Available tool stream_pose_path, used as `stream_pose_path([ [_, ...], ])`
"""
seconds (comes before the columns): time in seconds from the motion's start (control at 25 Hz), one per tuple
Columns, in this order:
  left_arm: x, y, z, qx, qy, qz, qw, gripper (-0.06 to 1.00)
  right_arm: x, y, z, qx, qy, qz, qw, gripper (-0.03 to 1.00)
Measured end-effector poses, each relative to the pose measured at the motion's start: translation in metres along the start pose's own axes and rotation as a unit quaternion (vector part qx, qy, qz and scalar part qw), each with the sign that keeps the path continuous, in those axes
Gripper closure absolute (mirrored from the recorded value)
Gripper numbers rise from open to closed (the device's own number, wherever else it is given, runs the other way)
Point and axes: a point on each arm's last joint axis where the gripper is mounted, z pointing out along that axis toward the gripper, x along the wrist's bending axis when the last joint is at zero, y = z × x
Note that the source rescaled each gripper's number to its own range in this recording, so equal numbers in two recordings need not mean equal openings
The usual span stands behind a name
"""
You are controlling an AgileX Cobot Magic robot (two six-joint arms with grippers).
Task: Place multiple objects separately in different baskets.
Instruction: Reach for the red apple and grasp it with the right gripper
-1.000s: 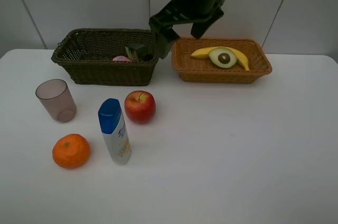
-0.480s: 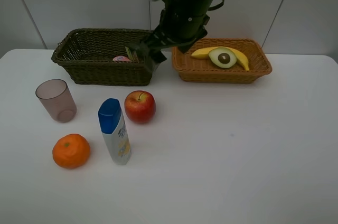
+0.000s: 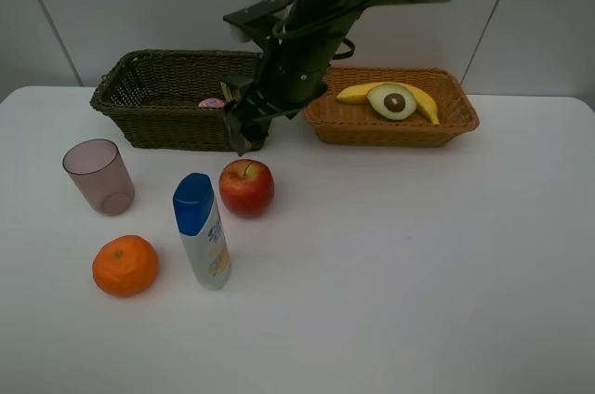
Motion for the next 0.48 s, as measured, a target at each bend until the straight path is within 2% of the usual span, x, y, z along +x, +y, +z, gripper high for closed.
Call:
stream_pose_path([
  [0.48, 0.0, 0.0, 0.0, 0.0, 0.0, 0.0, 1.0, -0.05, 0.008, -0.003, 0.03, 0.009, 0.024, -0.012, 1.0, -0.02],
])
